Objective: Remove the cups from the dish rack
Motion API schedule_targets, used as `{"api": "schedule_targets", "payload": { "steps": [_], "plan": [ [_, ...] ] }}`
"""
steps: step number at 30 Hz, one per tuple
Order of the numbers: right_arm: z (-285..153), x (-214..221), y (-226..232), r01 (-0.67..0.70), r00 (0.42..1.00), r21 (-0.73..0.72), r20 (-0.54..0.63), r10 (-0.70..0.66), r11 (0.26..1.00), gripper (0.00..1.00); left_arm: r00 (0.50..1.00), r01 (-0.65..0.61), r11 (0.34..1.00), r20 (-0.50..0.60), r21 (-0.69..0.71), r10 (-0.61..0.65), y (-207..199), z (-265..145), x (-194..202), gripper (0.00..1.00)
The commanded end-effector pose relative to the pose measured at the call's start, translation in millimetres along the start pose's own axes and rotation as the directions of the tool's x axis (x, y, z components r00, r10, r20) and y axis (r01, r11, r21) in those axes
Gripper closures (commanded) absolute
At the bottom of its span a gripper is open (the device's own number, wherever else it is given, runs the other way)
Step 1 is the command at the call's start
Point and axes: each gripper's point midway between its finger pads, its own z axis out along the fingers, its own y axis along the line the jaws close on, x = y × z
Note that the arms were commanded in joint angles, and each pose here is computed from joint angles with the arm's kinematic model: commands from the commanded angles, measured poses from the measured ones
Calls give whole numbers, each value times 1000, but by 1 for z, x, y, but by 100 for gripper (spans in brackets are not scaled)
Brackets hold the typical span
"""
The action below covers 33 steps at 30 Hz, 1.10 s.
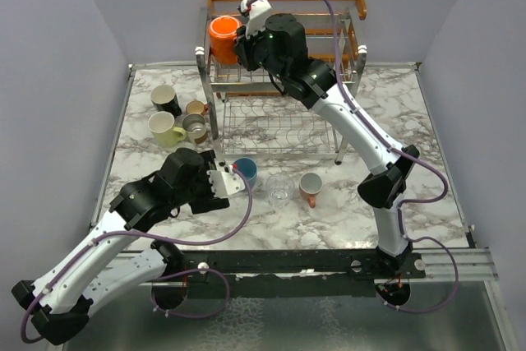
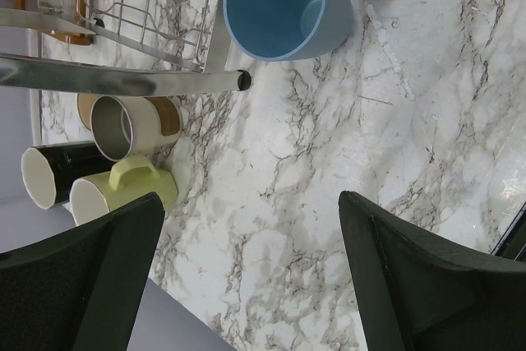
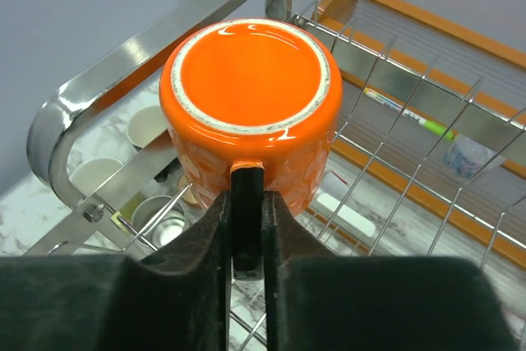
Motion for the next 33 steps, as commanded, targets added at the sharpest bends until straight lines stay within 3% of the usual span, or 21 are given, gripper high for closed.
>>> {"api": "schedule_targets", "payload": {
  "steps": [1,9,19,26,33],
  "plan": [
    [6,24,-3,28,997,8,-71,-27,1000,95,999,20,999,32,-36,-19,8,-13,-8,9],
    [-21,-46,-17,-37,988,67,151,27,997,99,998,36,997,63,-61,-32,16,-10,-18,9],
    [-103,-150,-38,-154,866,75,490,98,985,99,992,76,987,111,-145,-60,42,-7,-39,10],
    [-151,-177,-41,-198,803,25,578,147,980,99,975,135,962,202,-237,-87,68,-11,-62,9],
    [-211,-167,-31,-256,767,-105,582,268,961,99,926,217,926,365,-310,-95,98,-32,-100,1]
  ]
}}
